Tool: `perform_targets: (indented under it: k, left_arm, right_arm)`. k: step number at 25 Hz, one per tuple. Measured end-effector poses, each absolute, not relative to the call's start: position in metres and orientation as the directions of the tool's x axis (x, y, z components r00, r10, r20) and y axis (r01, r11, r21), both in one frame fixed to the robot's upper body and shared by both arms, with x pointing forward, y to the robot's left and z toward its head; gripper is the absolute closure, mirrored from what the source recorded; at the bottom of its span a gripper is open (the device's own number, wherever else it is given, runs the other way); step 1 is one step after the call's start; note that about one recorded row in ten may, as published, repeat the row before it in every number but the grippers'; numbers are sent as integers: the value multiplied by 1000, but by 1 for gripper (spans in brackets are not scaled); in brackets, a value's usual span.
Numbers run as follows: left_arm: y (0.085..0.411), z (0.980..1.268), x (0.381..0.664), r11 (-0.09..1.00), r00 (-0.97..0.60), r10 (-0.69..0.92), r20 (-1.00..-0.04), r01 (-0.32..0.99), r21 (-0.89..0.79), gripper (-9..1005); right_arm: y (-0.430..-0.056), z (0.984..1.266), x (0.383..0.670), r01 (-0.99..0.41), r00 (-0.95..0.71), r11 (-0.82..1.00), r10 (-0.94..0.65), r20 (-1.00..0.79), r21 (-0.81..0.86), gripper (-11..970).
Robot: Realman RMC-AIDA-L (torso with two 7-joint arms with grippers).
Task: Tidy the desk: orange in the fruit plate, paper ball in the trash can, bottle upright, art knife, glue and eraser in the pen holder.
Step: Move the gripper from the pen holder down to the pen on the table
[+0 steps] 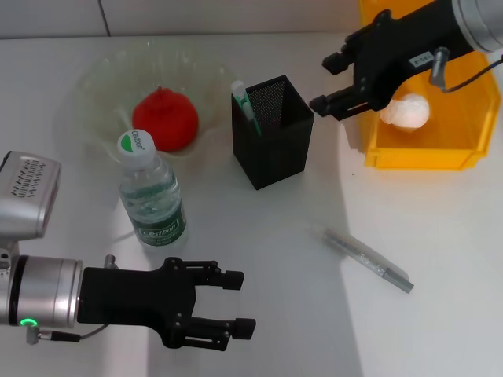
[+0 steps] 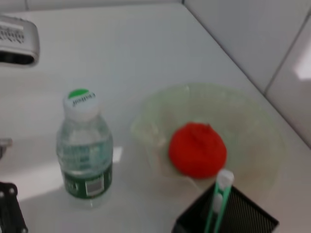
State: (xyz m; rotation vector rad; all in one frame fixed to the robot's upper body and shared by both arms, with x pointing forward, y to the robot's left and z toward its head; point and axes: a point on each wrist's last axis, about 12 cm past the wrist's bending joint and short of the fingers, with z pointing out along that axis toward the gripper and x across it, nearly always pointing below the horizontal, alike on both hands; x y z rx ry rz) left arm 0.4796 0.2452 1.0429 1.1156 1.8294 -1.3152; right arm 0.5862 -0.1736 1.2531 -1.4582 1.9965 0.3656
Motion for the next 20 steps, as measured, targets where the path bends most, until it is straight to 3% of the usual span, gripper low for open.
perform_targets:
  k: [6, 20]
  left_arm:
    - [246, 1043, 479, 149, -457, 275, -846, 889, -432, 223]
    - [243, 1047, 479, 113, -462, 269, -845, 887, -449, 223]
  right_arm:
    - [-164, 1250, 574, -906, -303, 405, -824, -479, -122, 361]
    - [-153, 1190, 579, -842, -536, 530, -798, -277, 102, 360]
